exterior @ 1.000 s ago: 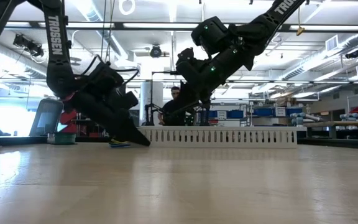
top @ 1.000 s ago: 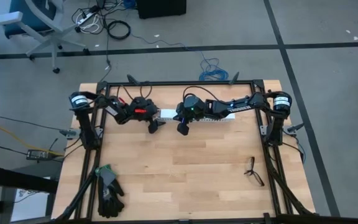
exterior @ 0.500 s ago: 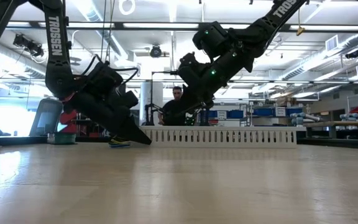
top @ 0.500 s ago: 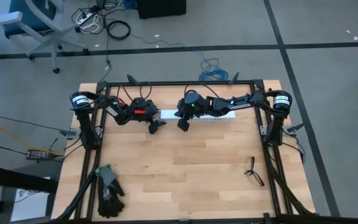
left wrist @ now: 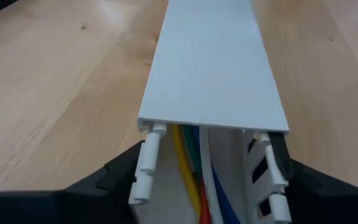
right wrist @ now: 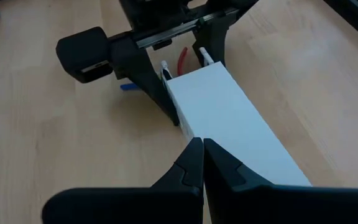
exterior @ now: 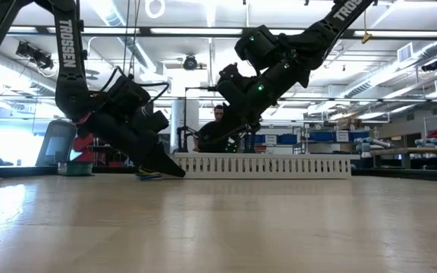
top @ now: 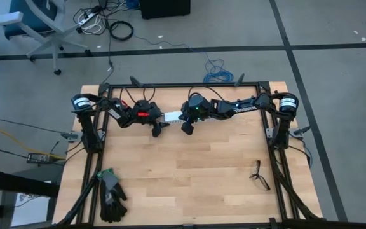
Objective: Ziptie cables
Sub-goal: Close the white cable duct
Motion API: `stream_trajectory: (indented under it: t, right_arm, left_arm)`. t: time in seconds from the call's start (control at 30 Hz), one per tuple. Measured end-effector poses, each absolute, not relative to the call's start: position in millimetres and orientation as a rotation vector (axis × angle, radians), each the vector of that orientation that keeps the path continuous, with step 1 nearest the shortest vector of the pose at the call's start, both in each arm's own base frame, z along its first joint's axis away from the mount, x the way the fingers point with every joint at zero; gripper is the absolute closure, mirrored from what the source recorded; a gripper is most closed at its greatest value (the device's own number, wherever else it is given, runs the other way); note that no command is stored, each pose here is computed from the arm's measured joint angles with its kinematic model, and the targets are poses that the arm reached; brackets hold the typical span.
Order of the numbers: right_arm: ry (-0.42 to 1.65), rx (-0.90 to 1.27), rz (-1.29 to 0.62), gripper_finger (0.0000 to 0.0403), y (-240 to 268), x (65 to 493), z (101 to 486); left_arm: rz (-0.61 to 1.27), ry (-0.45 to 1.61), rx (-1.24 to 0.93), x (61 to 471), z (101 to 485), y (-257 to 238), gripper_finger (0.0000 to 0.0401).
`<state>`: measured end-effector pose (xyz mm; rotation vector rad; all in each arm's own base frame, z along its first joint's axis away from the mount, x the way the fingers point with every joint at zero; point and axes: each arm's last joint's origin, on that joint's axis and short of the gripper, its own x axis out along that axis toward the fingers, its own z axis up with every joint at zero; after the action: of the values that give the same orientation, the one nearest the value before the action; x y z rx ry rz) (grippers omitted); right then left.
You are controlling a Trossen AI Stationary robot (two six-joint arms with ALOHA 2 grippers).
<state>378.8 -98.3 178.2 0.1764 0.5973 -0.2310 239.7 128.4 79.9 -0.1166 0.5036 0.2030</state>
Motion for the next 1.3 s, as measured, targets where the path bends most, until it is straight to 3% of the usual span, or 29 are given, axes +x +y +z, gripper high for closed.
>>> stream_trajectory:
  t: [0.27, 0.4, 0.7, 1.07, 1.3]
  right_arm:
    - [0.607, 0.178, -0.241, 0.0403, -100, 378, 177]
    - [0.635, 0.201, -0.267, 0.0403, -107, 381, 159]
    - [0.575, 0.257, -0.102, 0.0403, -117, 436, 121]
    - [0.462, 0.077, -0.104, 0.0403, -101, 428, 178]
    - [0.507, 0.08, -0.099, 0.0403, -96, 425, 178]
  left_arm:
    - [0.201, 0.502, -0.12, 240, 80, 128, 0.015]
    - [0.196, 0.502, -0.12, 240, 80, 128, 0.015]
    - [0.192, 0.506, -0.114, 239, 80, 128, 0.0149]
    - [0.193, 0.495, -0.116, 240, 81, 128, 0.0138]
    - [0.211, 0.478, -0.135, 241, 82, 129, 0.0133]
